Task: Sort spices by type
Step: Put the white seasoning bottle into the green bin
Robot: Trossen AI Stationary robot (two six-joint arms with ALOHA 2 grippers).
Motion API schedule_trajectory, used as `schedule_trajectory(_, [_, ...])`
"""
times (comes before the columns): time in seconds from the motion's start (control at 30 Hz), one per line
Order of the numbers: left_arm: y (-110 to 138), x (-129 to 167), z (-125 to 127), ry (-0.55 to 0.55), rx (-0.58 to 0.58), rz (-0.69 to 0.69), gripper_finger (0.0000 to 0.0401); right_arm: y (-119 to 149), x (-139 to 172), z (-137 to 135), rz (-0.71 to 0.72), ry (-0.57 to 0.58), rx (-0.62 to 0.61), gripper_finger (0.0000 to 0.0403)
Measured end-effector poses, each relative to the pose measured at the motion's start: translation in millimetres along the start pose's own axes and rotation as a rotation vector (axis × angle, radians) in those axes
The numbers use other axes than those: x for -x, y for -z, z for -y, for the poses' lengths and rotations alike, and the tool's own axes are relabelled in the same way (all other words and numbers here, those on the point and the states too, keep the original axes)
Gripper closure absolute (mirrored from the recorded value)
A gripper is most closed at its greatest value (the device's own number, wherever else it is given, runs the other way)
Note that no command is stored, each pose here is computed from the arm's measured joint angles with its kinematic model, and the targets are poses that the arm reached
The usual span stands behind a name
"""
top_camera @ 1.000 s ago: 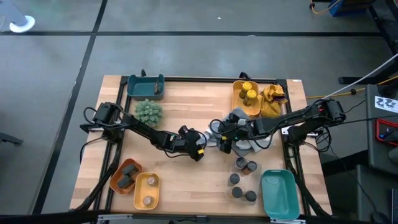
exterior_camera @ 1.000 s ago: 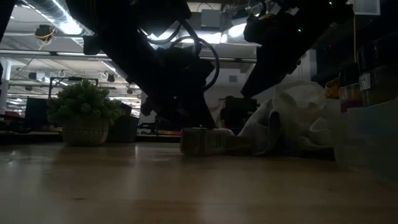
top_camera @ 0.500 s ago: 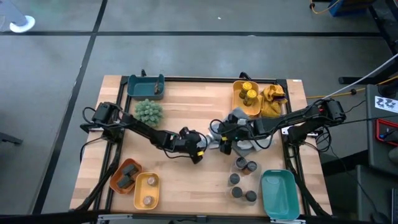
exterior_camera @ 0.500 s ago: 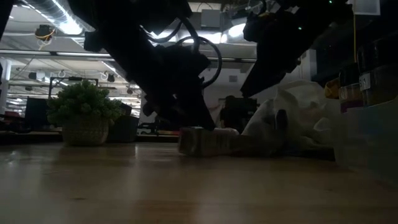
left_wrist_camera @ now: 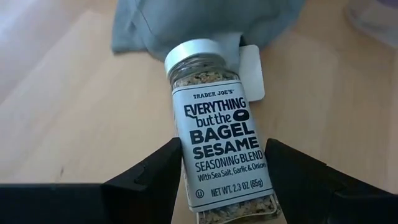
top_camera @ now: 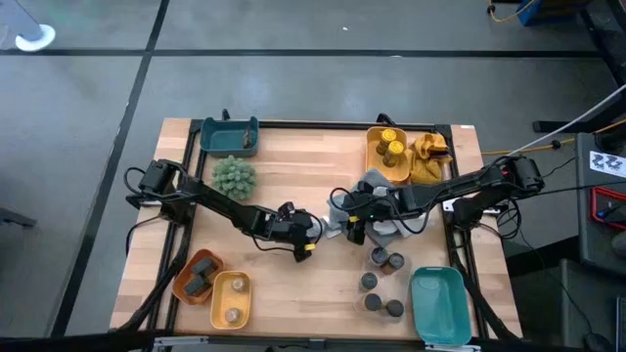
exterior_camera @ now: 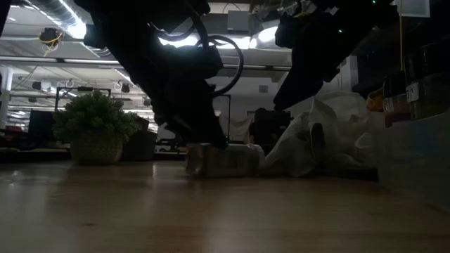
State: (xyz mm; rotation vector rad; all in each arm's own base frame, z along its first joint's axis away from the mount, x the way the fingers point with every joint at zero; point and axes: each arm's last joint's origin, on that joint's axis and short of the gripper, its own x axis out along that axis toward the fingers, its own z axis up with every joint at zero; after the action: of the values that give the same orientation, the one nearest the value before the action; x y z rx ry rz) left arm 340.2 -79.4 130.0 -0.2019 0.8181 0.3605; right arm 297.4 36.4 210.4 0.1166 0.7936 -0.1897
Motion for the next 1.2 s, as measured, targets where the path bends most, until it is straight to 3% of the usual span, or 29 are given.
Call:
schedule_trajectory(0.17, [14.2,-1.0,-3.6,0.033,-0.045,-0.154,0.0191,0.5,0.1,-1.5,-0.015,-0.049,0.000,0.0143])
schedule_trajectory(0.33, [15.6,0.2,-4.5,0.037,-0.050,-0.193,0.0191,0.1,0.1,-1.9,-0.013,-0.060,-0.001,0.0143])
schedule_trajectory(0.53, [13.4,-0.3,-3.4,0.047,-0.084,-0.163,0.0192,-0.2,0.1,-2.0,-0.010,-0.061,-0.001,0.0143])
schedule_trajectory(0.67, [12.0,-0.5,-2.2,0.056,-0.100,-0.142,0.0214,-0.1,0.1,-2.2,-0.011,-0.067,0.004,0.0143])
schedule_trajectory(0.83, [7.9,-1.2,0.3,0.071,-0.092,-0.111,0.0219,-0.7,3.5,-4.4,-0.021,-0.160,0.090,0.0143])
schedule_trajectory(1.0, [-10.0,2.0,9.7,0.111,-0.087,-0.048,0.0219,-4.4,14.0,-4.9,0.009,-0.224,0.159,0.0143])
schedule_trajectory(1.2, [-29.8,11.4,25.0,0.152,-0.168,0.022,0.0219,-6.4,20.3,-5.5,0.032,-0.271,0.236,0.0143])
